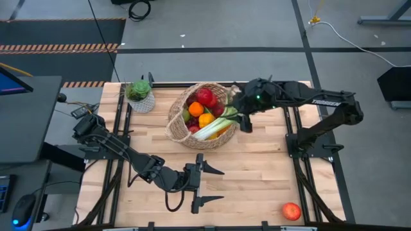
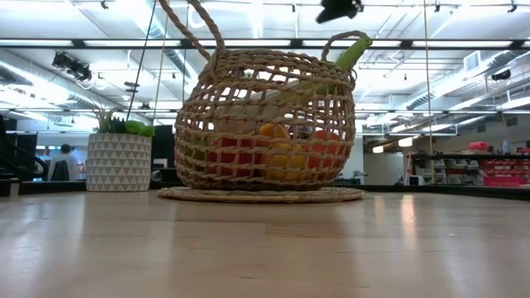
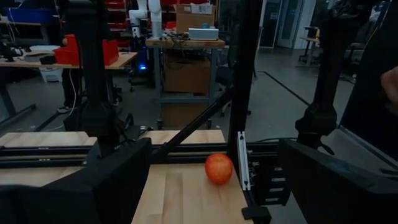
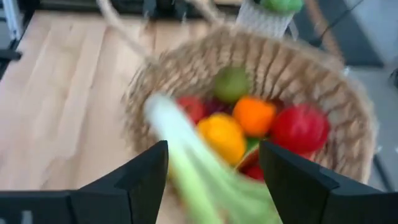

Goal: Build produce basket
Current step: Put the apple into the basket

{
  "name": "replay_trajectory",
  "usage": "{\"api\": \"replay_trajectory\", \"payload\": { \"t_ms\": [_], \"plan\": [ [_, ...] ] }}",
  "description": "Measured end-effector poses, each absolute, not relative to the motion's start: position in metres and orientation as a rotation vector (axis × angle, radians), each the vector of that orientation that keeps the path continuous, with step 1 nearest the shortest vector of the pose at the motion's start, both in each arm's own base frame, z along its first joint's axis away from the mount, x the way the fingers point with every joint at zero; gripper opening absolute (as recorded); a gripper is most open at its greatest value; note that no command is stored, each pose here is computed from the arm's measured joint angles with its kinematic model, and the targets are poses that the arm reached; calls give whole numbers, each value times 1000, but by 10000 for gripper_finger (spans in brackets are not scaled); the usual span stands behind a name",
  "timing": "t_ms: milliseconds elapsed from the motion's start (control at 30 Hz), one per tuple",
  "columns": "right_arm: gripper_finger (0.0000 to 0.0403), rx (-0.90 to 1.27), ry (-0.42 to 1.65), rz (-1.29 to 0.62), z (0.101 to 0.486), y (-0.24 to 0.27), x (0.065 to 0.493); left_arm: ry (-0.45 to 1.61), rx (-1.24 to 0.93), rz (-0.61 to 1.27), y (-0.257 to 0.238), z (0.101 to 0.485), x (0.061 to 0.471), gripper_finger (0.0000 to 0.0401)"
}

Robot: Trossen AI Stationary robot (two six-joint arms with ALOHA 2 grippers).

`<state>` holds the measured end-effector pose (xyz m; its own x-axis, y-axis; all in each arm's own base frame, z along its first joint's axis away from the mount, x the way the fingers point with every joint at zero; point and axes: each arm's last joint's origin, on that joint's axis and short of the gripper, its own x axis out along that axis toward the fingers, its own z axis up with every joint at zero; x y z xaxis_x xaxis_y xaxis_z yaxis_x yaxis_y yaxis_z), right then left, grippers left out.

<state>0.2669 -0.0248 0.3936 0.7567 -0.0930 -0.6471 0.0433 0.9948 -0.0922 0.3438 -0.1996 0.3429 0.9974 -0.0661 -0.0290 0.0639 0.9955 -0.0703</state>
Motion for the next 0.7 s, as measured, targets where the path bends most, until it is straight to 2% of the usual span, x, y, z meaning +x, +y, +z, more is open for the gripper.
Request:
{"api": "replay_trajectory", "payload": {
  "t_ms": [167, 267, 500, 700],
  "plan": [
    [248, 70, 869, 24, 376, 3, 262, 32, -68, -65, -200, 343, 344, 354],
    [245, 98, 962, 56, 352, 25, 261, 37, -67, -57, -197, 342, 346, 354],
    [238, 261, 1172, 39, 304, 72, 245, 65, -79, -37, -190, 337, 349, 354],
    [235, 362, 1223, -23, 272, 120, 223, 64, -83, -42, -191, 337, 348, 354]
  ]
}}
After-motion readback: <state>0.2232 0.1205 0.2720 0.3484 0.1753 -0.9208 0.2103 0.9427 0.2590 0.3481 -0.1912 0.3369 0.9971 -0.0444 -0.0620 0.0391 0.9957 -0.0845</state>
